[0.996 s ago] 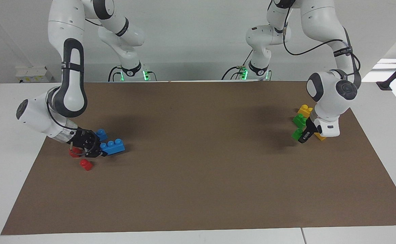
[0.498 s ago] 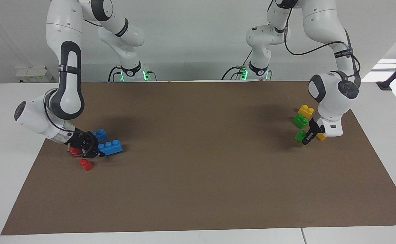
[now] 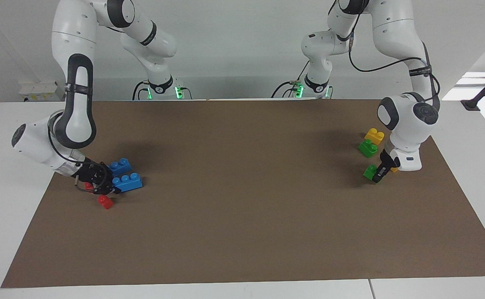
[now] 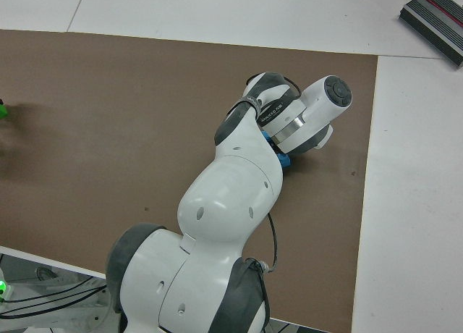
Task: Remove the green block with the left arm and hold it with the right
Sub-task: 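Carry the green brick to the green bricks while the right gripper carries blue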
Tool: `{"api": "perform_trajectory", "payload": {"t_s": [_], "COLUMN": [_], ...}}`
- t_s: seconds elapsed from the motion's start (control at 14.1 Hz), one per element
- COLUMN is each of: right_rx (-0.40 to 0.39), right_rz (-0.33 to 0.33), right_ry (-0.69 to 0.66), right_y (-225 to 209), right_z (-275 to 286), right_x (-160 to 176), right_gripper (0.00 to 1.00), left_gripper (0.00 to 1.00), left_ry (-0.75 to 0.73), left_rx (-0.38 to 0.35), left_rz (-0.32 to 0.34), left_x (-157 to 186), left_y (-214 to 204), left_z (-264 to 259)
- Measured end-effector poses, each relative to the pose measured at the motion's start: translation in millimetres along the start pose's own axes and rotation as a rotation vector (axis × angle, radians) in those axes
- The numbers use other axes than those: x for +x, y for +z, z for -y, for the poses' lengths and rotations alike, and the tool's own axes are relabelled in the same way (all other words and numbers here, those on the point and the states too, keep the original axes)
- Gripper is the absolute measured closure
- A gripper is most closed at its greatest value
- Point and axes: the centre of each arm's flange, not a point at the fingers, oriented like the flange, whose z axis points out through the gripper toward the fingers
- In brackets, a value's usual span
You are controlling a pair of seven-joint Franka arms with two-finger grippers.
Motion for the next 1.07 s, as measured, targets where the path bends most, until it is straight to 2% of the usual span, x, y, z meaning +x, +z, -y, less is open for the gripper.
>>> {"api": "perform_trajectory", "payload": {"t_s": [0.57,0.64,0.78,0.85,0.93,1.0,1.07], "right_rx": [-0.003,-0.003,0.000,0.004,0.009,0.015,0.019], "right_rz": [0.006,0.006,0.005,0.003,0.000,-0.002,0.000], "right_ry": [-0.013,-0.014,-0.019,-0.023,-0.028,-0.033,-0.042], "right_y": [4,4,2,0,-3,-9,-16], "right_z": [4,4,7,9,11,13,16], "right_x": [-6,-6,-8,-10,-11,-14,-18], "right_gripper": [0.65,0.60,0.40,0.40,0.38,0.30,0.30], "left_gripper": [0.66,0.66,0.66,0.66,0.59,0.50,0.38], "left_ry": [0.003,0.003,0.008,0.010,0.012,0.013,0.014], "left_rx": [-0.002,-0.002,-0.002,-0.003,-0.002,-0.002,-0.001], "left_rz": [-0.002,-0.002,-0.002,-0.002,-0.002,0.000,0.001], "left_x": [0,0,0,0,0,0,0], "left_y": [4,4,4,4,5,7,8], "left_z": [-1,-1,-1,-1,-1,-1,-1]}}
